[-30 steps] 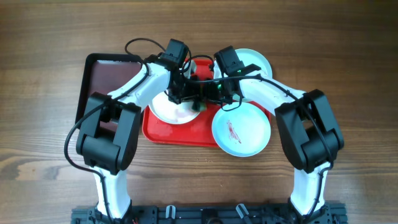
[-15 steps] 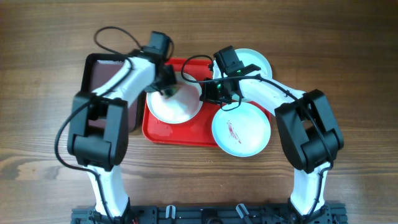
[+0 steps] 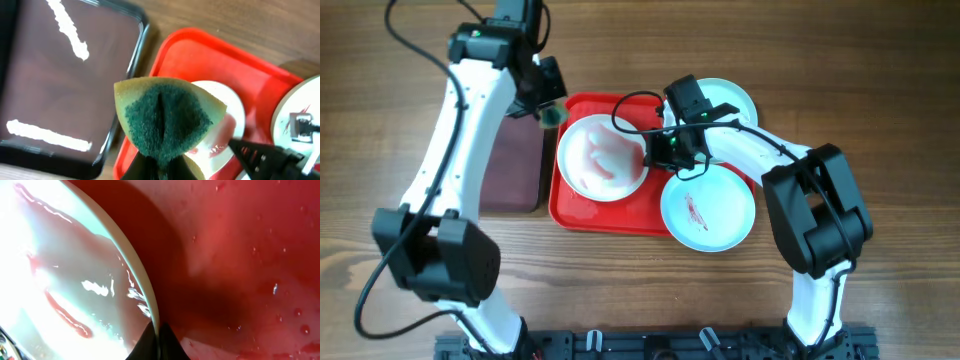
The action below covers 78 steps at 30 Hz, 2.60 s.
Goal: Clean dirty plates on tray and stack at the side
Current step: 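Lift the sponge away from the plate with the left gripper, then lift the white plate with the right gripper and carry it right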
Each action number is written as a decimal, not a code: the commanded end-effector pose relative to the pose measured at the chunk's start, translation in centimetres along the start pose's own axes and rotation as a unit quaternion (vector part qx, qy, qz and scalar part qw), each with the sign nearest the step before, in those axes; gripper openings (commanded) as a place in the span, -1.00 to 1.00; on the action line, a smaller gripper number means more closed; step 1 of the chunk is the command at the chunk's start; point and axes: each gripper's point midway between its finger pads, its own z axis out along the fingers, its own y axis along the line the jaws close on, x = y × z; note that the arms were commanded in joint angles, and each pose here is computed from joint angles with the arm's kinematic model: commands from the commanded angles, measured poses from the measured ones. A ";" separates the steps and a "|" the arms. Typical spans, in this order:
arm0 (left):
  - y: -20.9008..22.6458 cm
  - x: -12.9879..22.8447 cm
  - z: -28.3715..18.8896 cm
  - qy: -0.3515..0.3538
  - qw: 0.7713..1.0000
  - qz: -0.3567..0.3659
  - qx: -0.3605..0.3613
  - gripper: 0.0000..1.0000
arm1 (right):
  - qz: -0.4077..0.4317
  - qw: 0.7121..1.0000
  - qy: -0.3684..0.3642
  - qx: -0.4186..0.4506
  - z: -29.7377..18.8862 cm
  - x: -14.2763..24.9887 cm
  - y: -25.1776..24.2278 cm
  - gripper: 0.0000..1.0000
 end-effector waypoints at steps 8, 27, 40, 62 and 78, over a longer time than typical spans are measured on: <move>1.7 0.3 -0.2 0.015 1.000 -0.010 -0.005 -0.92 | -0.093 0.971 -0.153 0.157 -10.2 -1.6 0.3 -0.91; 0.9 0.6 -0.2 0.025 0.999 -0.010 0.017 -0.92 | -0.186 0.782 -0.398 0.441 -18.8 -0.5 4.1 -0.91; 0.9 0.6 -0.2 0.026 0.999 -0.010 0.017 -0.92 | -0.349 0.639 -0.408 0.551 -22.0 -0.4 9.7 -0.91; 0.9 0.6 -0.2 0.026 0.999 -0.010 0.017 -0.92 | -0.347 0.613 -0.435 0.561 -23.2 -0.5 11.6 -0.91; 1.1 1.1 -0.1 0.036 0.999 -0.010 0.012 -0.92 | -0.180 0.946 -0.238 0.130 -18.9 1.2 5.9 -0.92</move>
